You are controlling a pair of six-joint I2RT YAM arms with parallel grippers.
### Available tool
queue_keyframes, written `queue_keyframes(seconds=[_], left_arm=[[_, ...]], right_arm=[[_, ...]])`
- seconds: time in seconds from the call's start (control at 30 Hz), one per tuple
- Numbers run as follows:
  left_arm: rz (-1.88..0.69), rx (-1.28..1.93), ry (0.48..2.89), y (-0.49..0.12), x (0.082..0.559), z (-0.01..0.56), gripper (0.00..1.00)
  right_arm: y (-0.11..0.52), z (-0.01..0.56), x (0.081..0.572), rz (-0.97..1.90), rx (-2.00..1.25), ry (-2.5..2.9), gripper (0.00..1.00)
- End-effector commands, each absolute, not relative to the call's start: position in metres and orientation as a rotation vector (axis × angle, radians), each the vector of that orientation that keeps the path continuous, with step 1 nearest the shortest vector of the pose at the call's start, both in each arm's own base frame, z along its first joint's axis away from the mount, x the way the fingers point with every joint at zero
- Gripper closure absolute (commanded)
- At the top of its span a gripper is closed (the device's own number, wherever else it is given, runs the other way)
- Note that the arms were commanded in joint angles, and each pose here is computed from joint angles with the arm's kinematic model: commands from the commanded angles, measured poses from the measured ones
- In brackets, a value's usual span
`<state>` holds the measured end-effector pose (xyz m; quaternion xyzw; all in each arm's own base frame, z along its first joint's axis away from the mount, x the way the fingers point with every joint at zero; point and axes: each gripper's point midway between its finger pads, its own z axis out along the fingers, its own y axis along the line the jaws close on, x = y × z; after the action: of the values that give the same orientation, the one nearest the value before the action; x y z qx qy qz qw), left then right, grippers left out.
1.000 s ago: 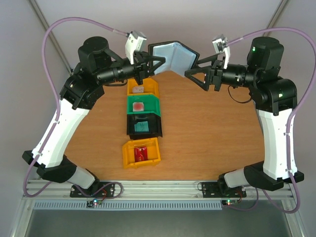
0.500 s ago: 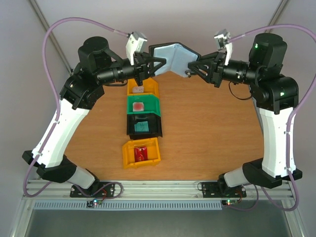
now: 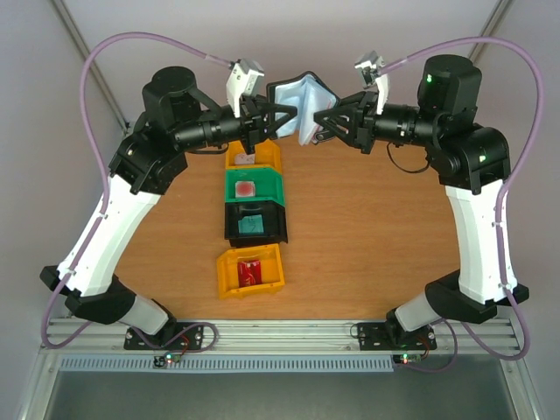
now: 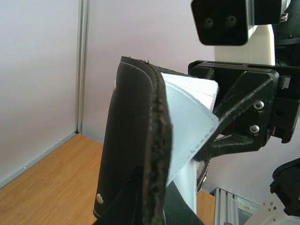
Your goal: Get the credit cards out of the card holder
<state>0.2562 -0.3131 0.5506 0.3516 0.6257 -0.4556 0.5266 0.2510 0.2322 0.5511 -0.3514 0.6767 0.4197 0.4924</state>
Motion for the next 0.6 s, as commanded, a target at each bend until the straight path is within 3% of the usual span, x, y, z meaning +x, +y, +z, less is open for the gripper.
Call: queue_keyframes(seconds=[0.0, 0.2, 0.23, 0.33, 0.4, 0.57], left_arm=[[-1.13, 0.879, 1.376, -0.316, 0.237, 0.574, 1.0], [-1.125, 0.88, 1.393, -0.317, 0.236, 0.57, 0.99], [-1.109, 0.876, 1.408, -0.317, 0.238, 0.567, 0.9], [-1.013, 0.881, 1.465, -0.315, 0.248, 0.549, 0.43], [-0.901, 0.9, 1.504, -0.315, 0.258, 0.533, 0.24], [-0.675, 0.986, 1.535, -0.322, 0.273, 0.512, 0.02]], right_arm=[[0.244, 0.556, 0.249, 1.034, -0.88, 1.611, 0.78], [0.245, 0.559, 0.255, 1.043, -0.846, 1.618, 0.88], [0.245, 0.561, 0.256, 1.045, -0.834, 1.619, 0.9], [0.244, 0.563, 0.261, 1.067, -0.765, 1.651, 0.95], [0.244, 0.563, 0.265, 1.097, -0.709, 1.68, 0.97], [0.243, 0.564, 0.27, 1.107, -0.641, 1.71, 0.99]])
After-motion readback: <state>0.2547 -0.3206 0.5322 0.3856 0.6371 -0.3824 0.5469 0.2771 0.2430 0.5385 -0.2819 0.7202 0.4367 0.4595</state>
